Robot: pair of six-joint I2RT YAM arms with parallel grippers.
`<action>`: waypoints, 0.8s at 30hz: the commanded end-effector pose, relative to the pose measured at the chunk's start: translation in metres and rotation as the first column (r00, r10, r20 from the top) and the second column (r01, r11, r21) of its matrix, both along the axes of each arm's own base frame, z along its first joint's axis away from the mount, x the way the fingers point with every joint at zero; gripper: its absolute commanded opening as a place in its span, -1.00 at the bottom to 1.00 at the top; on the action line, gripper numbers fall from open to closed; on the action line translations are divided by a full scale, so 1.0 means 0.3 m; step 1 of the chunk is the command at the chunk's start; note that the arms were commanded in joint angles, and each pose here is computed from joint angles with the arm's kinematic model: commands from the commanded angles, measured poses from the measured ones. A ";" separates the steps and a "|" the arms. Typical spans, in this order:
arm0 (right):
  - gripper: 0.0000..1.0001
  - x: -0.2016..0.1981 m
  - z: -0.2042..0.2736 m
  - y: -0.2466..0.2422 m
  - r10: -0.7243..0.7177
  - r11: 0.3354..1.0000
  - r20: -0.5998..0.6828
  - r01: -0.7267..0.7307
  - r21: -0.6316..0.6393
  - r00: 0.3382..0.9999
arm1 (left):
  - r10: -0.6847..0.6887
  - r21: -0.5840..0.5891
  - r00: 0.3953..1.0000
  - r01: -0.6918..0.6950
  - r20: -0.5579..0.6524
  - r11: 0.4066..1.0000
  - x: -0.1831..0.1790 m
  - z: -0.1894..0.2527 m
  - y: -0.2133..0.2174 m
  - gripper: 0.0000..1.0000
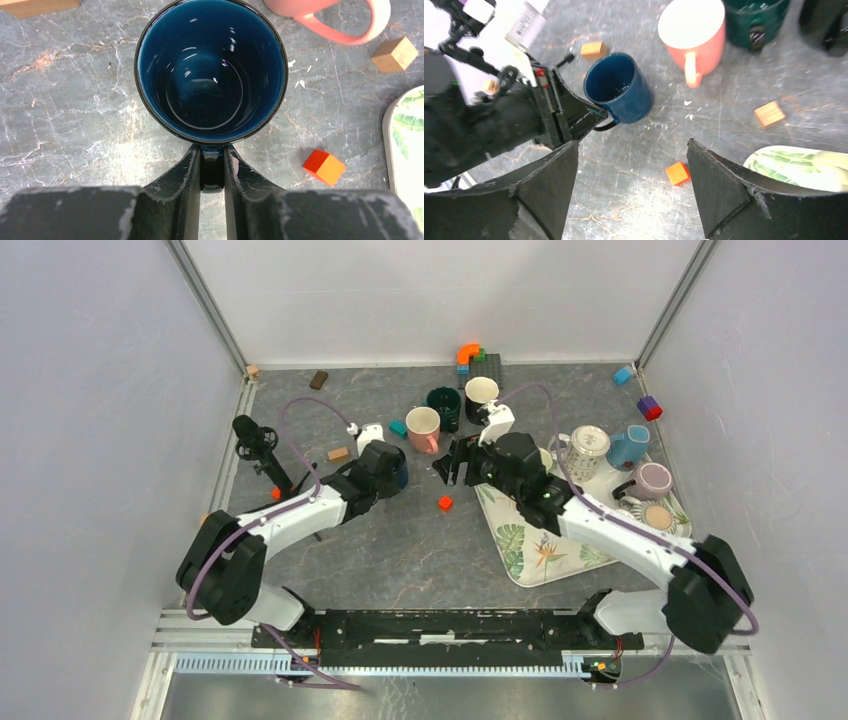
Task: Turn the mug right side up
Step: Place the cup at the center of the board.
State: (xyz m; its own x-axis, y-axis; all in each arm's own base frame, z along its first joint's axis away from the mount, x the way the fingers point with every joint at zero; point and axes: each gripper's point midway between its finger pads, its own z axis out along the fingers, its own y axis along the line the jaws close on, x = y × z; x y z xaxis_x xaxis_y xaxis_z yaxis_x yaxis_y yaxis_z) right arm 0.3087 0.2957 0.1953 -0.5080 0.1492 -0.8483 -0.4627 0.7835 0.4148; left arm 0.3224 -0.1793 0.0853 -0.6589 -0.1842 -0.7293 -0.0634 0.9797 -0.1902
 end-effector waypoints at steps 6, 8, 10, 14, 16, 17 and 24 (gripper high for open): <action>0.96 -0.013 0.226 -0.212 -0.173 0.982 0.201 0.185 -0.042 0.964 | 0.073 0.035 0.991 -0.078 0.115 0.996 0.179 0.107 0.014 -0.75; 0.96 -0.024 0.255 -0.235 -0.181 0.979 0.220 0.196 -0.051 0.959 | 0.079 0.048 0.991 -0.084 0.109 0.995 0.196 0.098 0.026 -0.68; 0.96 -0.033 0.283 -0.254 -0.184 0.977 0.234 0.203 -0.060 0.955 | 0.081 0.054 0.991 -0.087 0.106 0.995 0.217 0.094 0.040 -0.62; 0.96 -0.054 0.313 -0.288 -0.185 0.973 0.250 0.212 -0.086 0.950 | 0.074 0.057 0.993 -0.080 0.097 0.995 0.268 0.085 0.061 -0.52; 0.96 -0.064 0.321 -0.310 -0.192 0.970 0.256 0.223 -0.098 0.947 | 0.060 0.054 0.994 -0.065 0.091 0.996 0.293 0.083 0.057 -0.45; 0.96 -0.069 0.323 -0.322 -0.197 0.967 0.258 0.230 -0.106 0.946 | 0.056 0.052 0.994 -0.061 0.094 0.997 0.310 0.087 0.056 -0.43; 0.96 -0.096 0.312 -0.367 -0.187 0.952 0.241 0.236 -0.193 0.952 | 0.063 0.049 0.995 -0.066 0.073 0.997 0.415 0.069 0.057 -0.36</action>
State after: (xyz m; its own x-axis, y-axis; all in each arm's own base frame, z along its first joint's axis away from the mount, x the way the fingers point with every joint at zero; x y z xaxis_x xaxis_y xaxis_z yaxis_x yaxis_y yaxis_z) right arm 0.2807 0.1970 0.2684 -0.3104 0.0631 -0.9485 -0.3536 0.9185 0.1768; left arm 0.4153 -0.1570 0.0835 -0.6458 -0.1953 -0.7381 -0.1501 0.9803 -0.1281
